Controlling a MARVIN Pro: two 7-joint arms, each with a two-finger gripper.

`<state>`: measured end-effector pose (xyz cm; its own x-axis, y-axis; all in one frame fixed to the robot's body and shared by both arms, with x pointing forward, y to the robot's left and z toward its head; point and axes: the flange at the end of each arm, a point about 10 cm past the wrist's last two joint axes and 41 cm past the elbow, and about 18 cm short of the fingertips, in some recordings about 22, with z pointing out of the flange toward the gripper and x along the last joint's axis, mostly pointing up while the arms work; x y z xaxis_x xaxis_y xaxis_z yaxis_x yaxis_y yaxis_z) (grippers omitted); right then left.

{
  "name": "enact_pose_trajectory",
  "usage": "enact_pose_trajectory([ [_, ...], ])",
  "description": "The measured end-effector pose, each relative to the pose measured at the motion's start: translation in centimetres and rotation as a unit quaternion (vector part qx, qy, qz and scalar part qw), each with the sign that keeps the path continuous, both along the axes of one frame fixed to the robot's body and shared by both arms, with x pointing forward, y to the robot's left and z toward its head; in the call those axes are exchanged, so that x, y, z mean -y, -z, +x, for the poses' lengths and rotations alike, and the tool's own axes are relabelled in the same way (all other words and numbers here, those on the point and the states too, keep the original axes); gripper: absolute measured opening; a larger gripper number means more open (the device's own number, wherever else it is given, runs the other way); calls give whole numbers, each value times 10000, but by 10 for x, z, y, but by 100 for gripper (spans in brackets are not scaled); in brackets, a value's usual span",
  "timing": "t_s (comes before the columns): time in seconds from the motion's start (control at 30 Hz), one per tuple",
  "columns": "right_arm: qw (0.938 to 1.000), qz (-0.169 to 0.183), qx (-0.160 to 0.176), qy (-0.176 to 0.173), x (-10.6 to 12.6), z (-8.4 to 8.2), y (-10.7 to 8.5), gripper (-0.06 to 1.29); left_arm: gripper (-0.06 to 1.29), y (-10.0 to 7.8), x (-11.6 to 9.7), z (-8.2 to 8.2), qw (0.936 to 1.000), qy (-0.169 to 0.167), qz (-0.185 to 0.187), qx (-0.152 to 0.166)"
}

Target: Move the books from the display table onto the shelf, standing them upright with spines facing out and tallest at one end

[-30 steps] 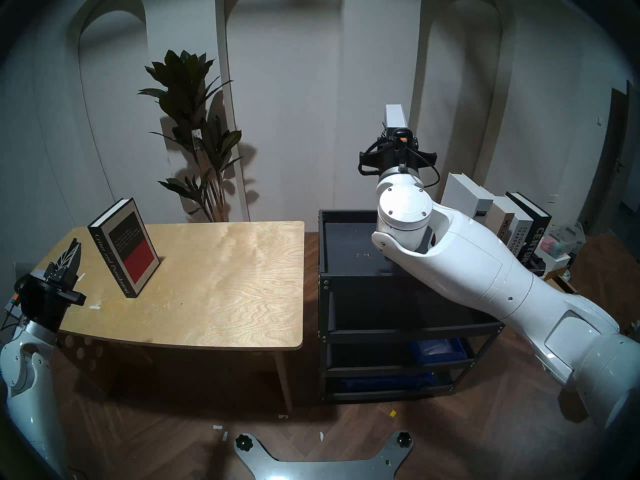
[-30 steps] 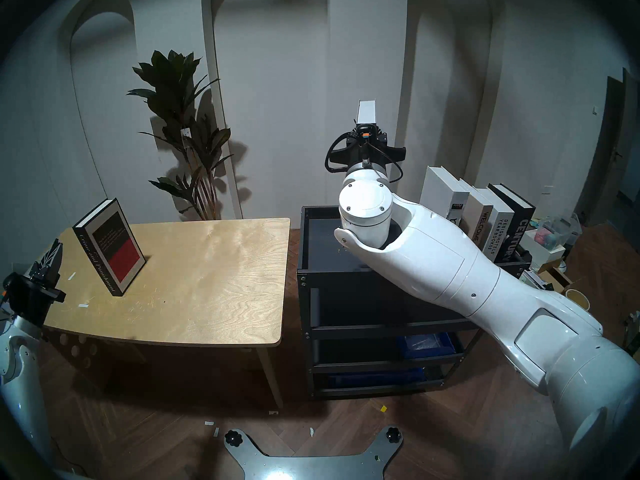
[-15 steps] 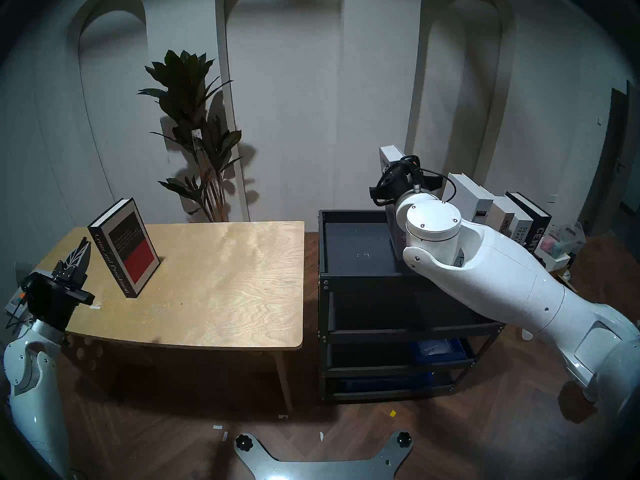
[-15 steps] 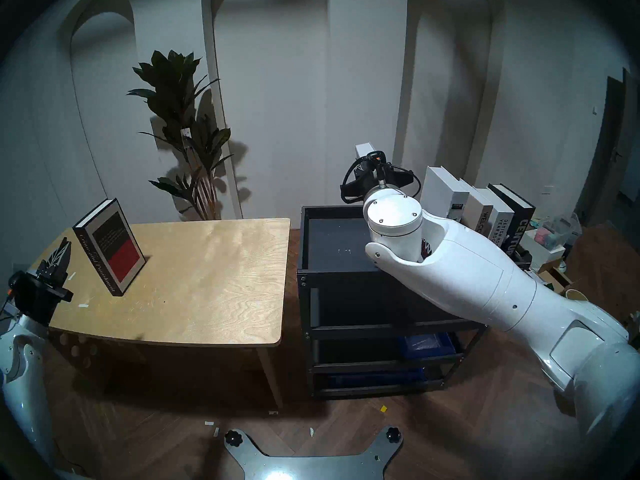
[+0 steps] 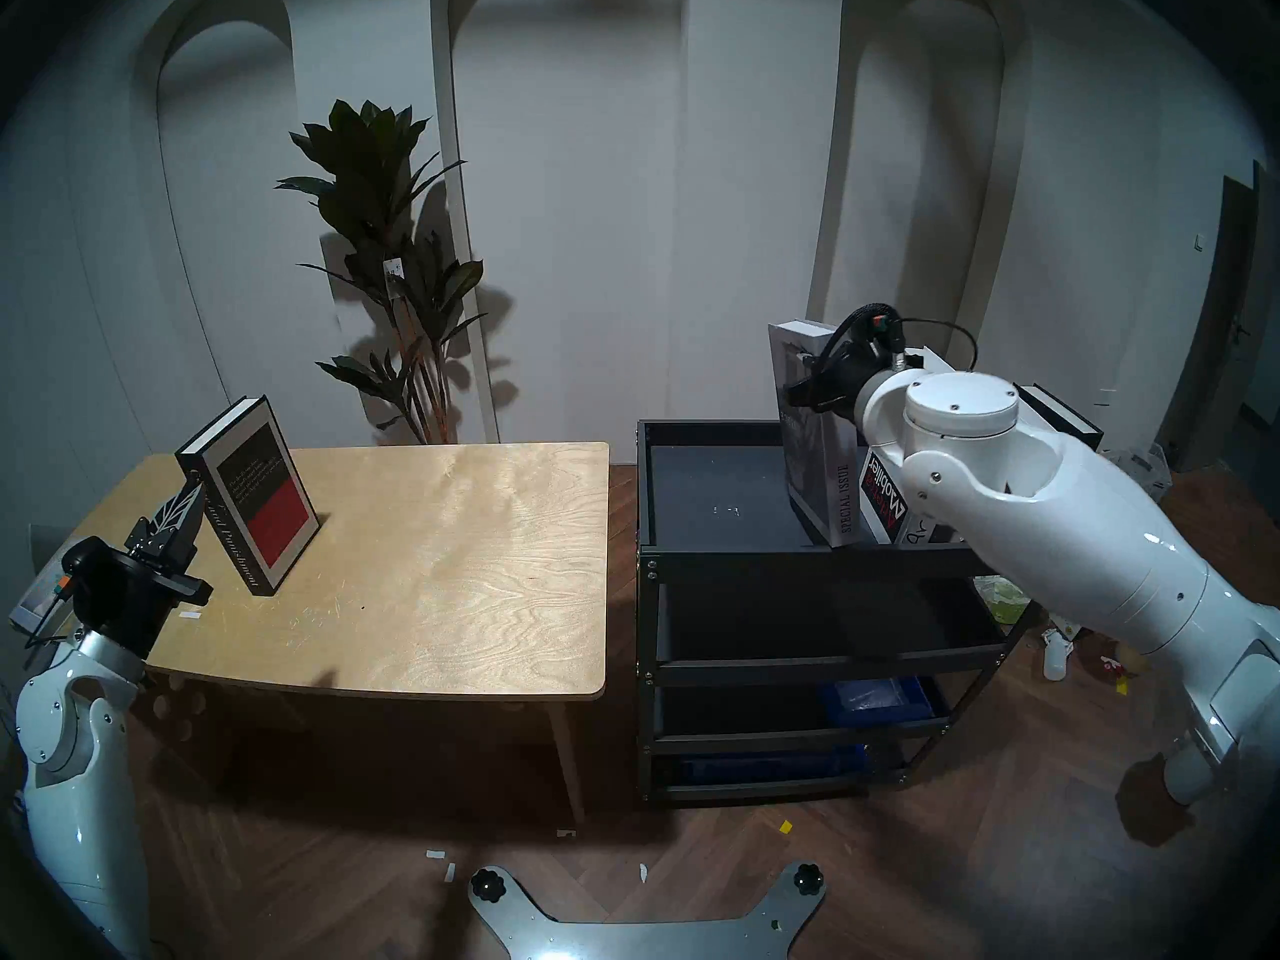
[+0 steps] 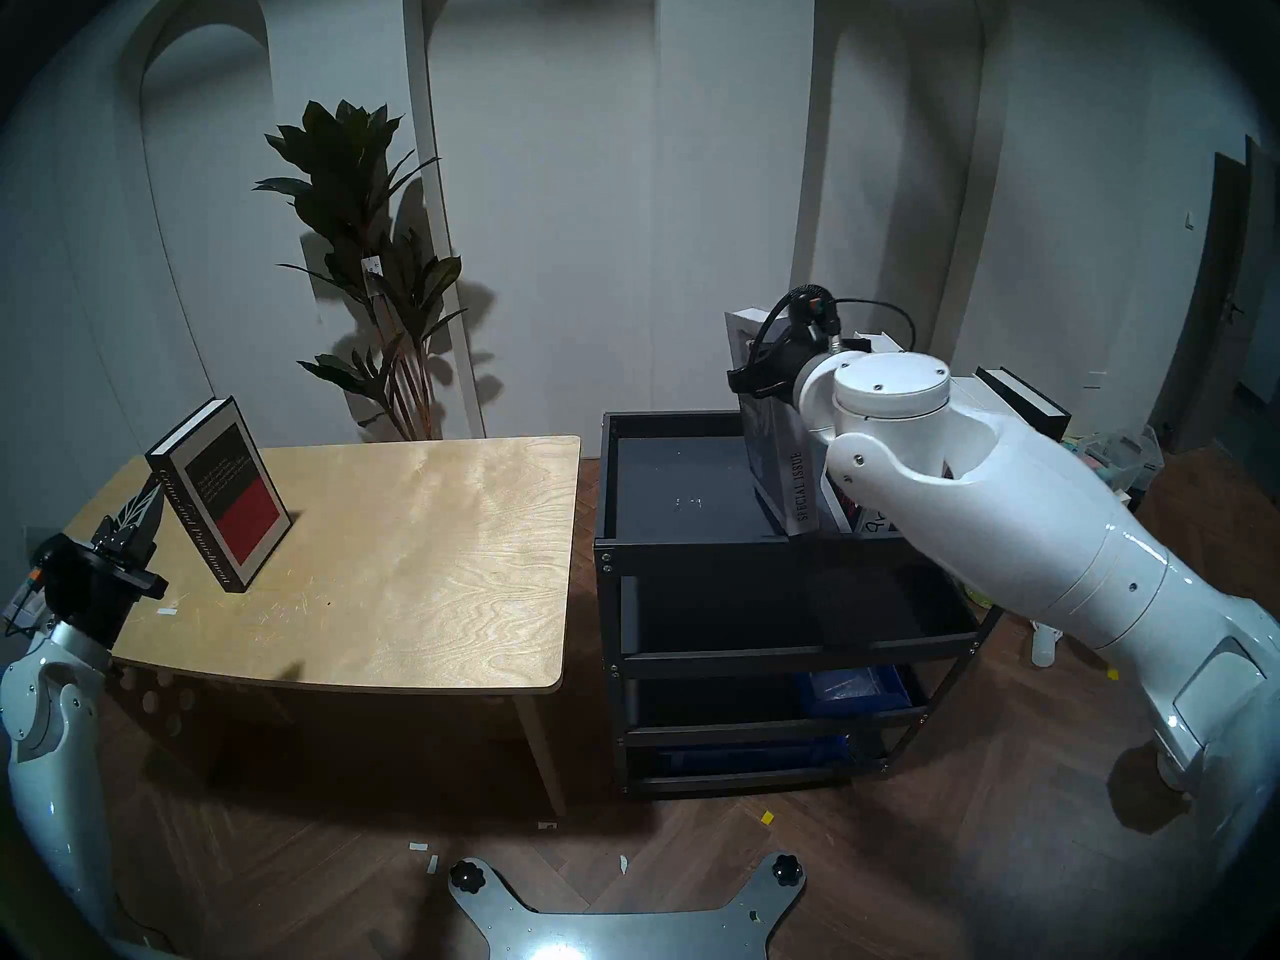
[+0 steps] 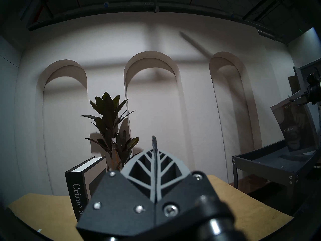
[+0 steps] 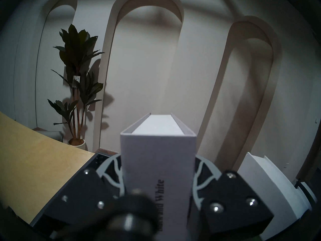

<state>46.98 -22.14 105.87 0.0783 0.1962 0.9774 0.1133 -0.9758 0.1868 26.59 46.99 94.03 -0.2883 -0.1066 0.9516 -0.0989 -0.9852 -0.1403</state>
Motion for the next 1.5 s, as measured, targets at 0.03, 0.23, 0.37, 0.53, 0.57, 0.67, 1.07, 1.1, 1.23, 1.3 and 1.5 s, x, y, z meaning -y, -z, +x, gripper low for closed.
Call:
enact_pose_trajectory([
  [0.03, 10000, 77, -5, -51, 6, -2, -5, 45, -3, 0, 2, 1, 10000, -11, 10, -25],
  [0.23, 9989, 335, -42, -329, 22, -13, -19, 44, -3, -2, 7, 4, 9999, -118, 41, -107],
  [0.37, 9971, 461, -94, -600, 27, -22, -17, 44, -3, -2, 10, 5, 9996, -239, 36, -157],
  [0.53, 9953, 559, 120, -784, 30, -31, -14, 44, -3, 2, 13, 5, 9988, -420, 0, -245],
  [0.57, 9953, 544, 205, -770, 30, -32, -15, 44, -3, 3, 13, 5, 9987, -443, -9, -258],
  [0.67, 9957, 501, 514, -591, 30, -34, -16, 44, -3, 6, 13, 4, 9983, -508, -31, -291],
  [1.07, 9857, 753, 1488, 224, 17, -32, -1, 44, -3, 15, 4, 2, 9969, -708, -54, -351],
  [1.1, 9858, 756, 1480, 258, 14, -31, 4, 44, -3, 16, 3, 2, 9968, -712, -56, -356],
  [1.23, 9864, 745, 1420, 348, 7, -26, 22, 44, -3, 18, -2, 2, 9967, -707, -67, -385],
  [1.3, 9871, 734, 1367, 398, 3, -22, 32, 44, -3, 20, -5, 2, 9966, -702, -69, -415],
  [1.5, 9878, 714, 1300, 483, -2, -13, 44, 44, -3, 23, -11, 4, 9965, -686, -65, -464],
])
